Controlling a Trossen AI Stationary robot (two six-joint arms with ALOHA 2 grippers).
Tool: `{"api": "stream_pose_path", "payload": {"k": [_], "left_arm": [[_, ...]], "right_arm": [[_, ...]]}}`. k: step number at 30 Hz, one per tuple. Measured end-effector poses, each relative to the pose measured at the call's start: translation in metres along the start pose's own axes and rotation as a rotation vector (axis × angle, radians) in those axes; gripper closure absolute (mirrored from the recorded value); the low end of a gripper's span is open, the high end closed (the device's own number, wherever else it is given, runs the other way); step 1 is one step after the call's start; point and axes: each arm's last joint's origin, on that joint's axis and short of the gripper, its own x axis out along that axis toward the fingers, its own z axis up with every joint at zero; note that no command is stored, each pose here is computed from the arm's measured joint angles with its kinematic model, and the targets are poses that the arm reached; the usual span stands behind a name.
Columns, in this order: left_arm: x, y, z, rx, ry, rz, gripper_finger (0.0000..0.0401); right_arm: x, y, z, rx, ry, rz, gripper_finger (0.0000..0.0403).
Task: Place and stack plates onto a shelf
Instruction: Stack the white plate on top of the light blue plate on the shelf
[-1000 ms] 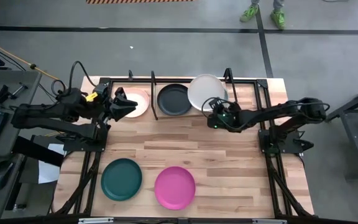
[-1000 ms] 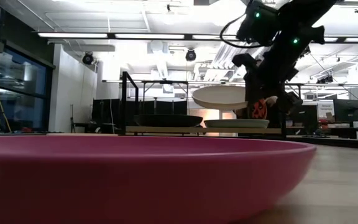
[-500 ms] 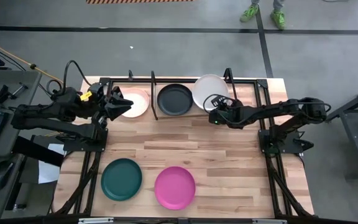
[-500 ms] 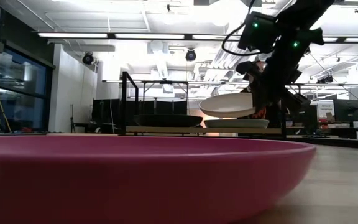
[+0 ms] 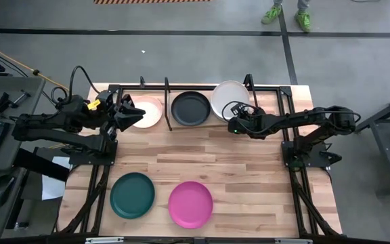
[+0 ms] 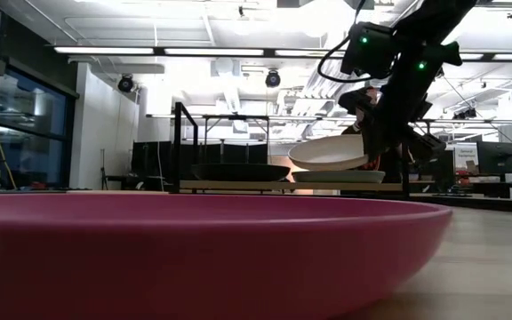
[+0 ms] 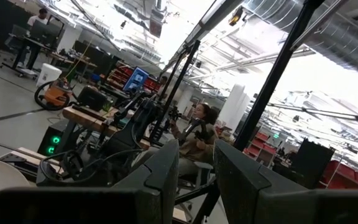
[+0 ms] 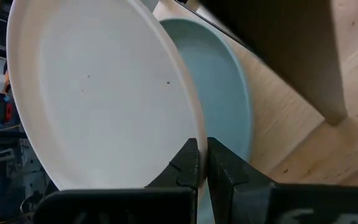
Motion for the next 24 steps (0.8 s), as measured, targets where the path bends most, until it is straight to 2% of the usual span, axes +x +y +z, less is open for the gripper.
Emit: {"api": "stream_pose_path", "payload": {"k": [13,24], "left_arm": [[0.0,-0.0007,-0.0003,0.0,0.012,-0.024,0.0311],[0.0,-0.0007,-0.0003,0.0,0.011,-0.023,0.0311]], "right_arm": [[-0.0006,-0.0002,-0.0009,-0.008,0.02,-0.008,0.04],[-0.0004,-0.0001,-0.0008,0.015,0.017,-0.005,0.031]]}}
